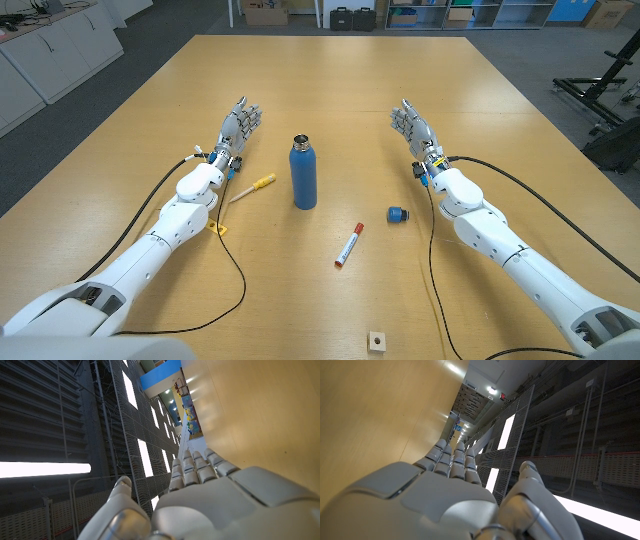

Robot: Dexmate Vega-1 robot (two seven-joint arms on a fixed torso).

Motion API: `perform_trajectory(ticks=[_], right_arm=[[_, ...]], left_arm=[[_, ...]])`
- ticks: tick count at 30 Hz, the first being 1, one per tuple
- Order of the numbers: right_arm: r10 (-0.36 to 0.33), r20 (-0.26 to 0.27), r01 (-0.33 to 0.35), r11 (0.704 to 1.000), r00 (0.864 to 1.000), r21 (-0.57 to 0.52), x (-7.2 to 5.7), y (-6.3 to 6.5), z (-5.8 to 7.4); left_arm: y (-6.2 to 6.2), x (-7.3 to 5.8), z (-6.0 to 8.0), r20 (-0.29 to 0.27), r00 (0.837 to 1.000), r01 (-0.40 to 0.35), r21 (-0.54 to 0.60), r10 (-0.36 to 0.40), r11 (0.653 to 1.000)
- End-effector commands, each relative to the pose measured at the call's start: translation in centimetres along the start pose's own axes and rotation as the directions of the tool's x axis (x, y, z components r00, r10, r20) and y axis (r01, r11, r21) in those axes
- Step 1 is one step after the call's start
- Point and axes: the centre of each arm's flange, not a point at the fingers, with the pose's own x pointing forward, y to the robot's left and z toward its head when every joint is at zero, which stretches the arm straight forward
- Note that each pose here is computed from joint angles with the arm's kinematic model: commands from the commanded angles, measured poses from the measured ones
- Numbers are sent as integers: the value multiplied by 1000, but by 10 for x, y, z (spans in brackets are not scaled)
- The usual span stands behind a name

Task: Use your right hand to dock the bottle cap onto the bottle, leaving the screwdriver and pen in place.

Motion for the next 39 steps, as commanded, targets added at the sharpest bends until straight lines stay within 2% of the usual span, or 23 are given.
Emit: perform_trajectory(ticks=[1,7,8,11,15,22,28,39], right_arm=[[45,32,-44,998,998,-34,-19,-9,11],[29,35,-25,993,999,-116,-39,-4,18],[18,36,-13,991,999,-134,-45,-3,21],[-1,29,5,989,1000,-151,-55,2,25],[-18,39,26,976,999,-214,-70,14,31],[-32,54,44,970,998,-239,-89,28,34],[-58,69,74,964,996,-257,-106,32,35],[-62,62,80,935,996,-346,-132,32,44]], left_arm=[[-7,-4,4,2,1000,-26,28,26,999],[-12,-11,-8,-21,1000,4,-28,-5,1000],[-14,-16,-10,-44,999,-5,-30,3,1000],[-16,-22,-7,-46,999,3,-3,-3,1000],[-14,-26,-5,-20,999,26,-12,-26,1000],[-12,-33,2,10,999,33,-2,-33,999],[-16,-32,5,72,996,58,3,-58,998],[-18,-40,10,87,996,32,11,-33,999]])
